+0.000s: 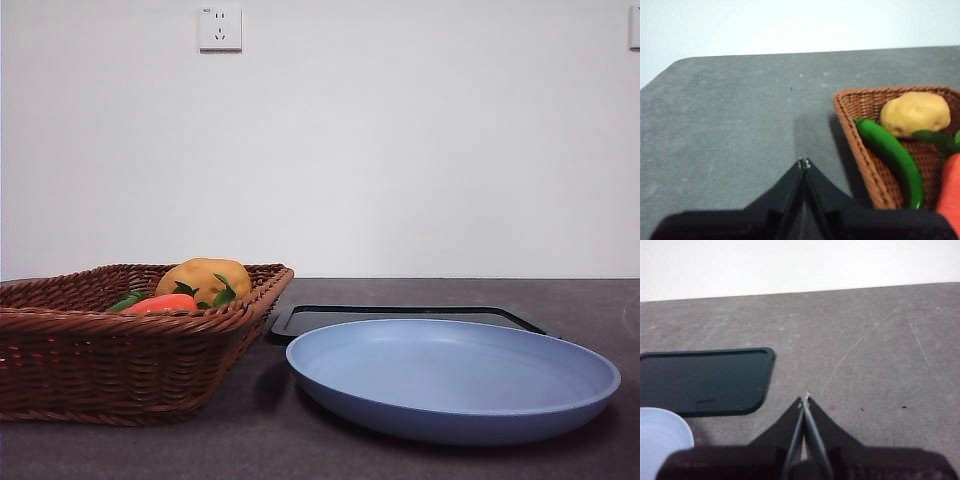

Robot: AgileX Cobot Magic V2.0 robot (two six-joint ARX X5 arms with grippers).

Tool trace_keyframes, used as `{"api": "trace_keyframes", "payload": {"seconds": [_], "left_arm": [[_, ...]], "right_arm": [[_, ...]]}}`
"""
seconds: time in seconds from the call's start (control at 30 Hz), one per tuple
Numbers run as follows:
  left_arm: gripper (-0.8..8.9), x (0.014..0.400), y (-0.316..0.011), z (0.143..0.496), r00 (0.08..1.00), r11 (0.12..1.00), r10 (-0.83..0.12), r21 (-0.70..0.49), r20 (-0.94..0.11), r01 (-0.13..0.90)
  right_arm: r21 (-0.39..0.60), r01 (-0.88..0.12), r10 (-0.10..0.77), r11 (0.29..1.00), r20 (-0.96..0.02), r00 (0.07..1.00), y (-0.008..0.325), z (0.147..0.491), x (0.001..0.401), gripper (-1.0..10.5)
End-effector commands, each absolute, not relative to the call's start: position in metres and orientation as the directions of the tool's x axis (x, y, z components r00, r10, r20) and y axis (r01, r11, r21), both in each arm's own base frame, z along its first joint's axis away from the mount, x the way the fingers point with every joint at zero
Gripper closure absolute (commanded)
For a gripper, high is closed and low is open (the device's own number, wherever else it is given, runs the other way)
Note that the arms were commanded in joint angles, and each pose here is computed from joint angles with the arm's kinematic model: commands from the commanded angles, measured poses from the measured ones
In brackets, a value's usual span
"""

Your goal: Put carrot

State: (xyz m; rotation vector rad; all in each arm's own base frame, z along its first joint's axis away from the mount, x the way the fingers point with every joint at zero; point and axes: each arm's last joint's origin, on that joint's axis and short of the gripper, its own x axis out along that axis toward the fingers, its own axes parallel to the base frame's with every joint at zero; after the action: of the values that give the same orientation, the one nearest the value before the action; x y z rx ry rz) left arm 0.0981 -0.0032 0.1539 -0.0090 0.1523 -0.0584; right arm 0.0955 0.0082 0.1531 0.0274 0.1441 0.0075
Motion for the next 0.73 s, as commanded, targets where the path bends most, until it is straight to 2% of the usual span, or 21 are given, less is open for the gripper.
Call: {"api": "trace_keyframes", "payload": {"seconds": [0.03, 0.2, 0.4, 0.47, 0.57, 0.73], "left_arm": [[8.05, 0.099, -0.004, 0.155, 0.99, 0.985, -0.091, -0.157, -0.111, 0.073], [8.05, 0.099, -0.007, 0.161, 0.982, 0.938, -0.182, -0.307, -0.052, 0.157], [8.05, 0.098, -0.01, 0.166, 0.956, 0.882, -0.292, -0.386, 0.003, 0.271], [8.06, 0.098, -0.01, 0.167, 0.951, 0.87, -0.307, -0.4, 0.017, 0.288], [8.07, 0.098, -0.01, 0.169, 0.951, 0.856, -0.31, -0.429, 0.017, 0.287], [8.07, 0.097, -0.01, 0.18, 0.949, 0.859, -0.304, -0.454, -0.082, 0.236]], "right_arm": [[0.087, 0.003, 0.009, 0.996, -0.133, 0.991, 0.008, 0.153, 0.096, 9.4], [0.278, 0.028, 0.009, 0.96, -0.133, 0.991, 0.008, 0.153, 0.096, 9.4], [0.462, 0.049, 0.014, 0.886, -0.133, 0.991, 0.008, 0.153, 0.096, 9.4], [0.48, 0.04, 0.028, 0.876, -0.133, 0.991, 0.009, 0.153, 0.096, 9.4], [0.486, -0.022, 0.097, 0.873, -0.13, 0.987, 0.011, 0.154, 0.095, 9.4], [0.49, -0.042, 0.144, 0.871, -0.173, 0.974, 0.012, 0.165, 0.095, 9.4]]}}
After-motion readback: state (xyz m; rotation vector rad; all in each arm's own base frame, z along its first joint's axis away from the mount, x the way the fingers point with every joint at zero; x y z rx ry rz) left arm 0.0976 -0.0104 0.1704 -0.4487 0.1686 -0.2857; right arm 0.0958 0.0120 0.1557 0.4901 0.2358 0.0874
